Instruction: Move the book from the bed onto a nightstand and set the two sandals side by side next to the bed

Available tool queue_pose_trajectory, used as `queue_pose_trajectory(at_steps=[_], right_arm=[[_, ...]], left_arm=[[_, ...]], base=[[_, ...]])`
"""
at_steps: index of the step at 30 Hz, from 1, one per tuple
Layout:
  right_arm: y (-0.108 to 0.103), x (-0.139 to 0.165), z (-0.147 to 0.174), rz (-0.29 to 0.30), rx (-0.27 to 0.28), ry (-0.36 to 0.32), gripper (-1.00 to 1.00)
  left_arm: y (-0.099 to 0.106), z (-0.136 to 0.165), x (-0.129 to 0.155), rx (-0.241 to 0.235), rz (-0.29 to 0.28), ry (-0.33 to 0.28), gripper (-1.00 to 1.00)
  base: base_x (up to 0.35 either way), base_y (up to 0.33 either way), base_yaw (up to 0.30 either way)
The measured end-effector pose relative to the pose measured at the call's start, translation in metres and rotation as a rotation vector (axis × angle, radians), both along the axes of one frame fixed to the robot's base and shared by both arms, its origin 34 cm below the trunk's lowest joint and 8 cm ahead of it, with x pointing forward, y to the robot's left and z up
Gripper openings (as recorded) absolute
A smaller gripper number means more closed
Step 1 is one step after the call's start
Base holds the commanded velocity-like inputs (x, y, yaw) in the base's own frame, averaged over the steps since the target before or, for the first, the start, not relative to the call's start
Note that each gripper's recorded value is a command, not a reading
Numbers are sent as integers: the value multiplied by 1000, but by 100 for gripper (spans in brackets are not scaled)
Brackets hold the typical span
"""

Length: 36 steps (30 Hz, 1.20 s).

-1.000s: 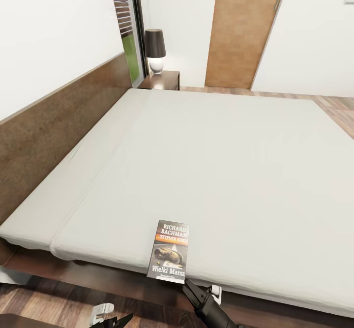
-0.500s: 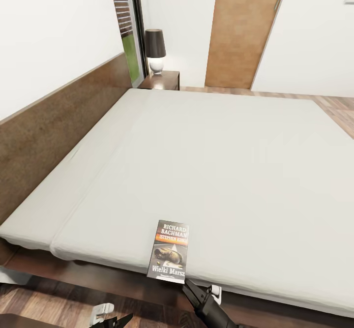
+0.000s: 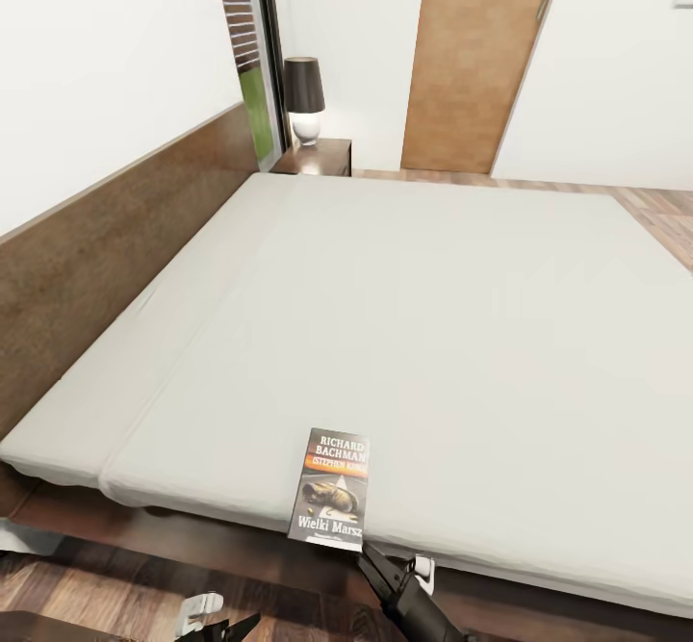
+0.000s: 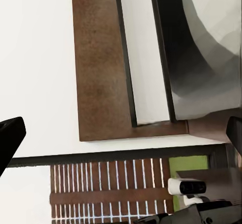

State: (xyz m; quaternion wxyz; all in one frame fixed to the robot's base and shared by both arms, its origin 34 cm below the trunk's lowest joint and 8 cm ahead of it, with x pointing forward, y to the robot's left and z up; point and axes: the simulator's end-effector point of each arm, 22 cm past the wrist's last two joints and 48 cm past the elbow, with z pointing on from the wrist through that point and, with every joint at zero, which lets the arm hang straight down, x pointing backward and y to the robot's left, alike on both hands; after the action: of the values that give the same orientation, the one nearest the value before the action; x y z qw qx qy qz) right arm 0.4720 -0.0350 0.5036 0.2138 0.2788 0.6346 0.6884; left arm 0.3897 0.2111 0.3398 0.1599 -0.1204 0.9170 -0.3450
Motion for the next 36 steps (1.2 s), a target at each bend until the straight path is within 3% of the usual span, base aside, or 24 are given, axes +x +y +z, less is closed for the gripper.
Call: queue_pose_trajectory(at_steps=[25,36], right_arm=[[0,0,0,-3,0,0,100],[-10,9,0,-64,10,8,100]], left_arm=[[0,0,0,-1,0,2,100],[0,0,0,-1,0,2,100]], base=[[-48,0,0],[0,0,0]])
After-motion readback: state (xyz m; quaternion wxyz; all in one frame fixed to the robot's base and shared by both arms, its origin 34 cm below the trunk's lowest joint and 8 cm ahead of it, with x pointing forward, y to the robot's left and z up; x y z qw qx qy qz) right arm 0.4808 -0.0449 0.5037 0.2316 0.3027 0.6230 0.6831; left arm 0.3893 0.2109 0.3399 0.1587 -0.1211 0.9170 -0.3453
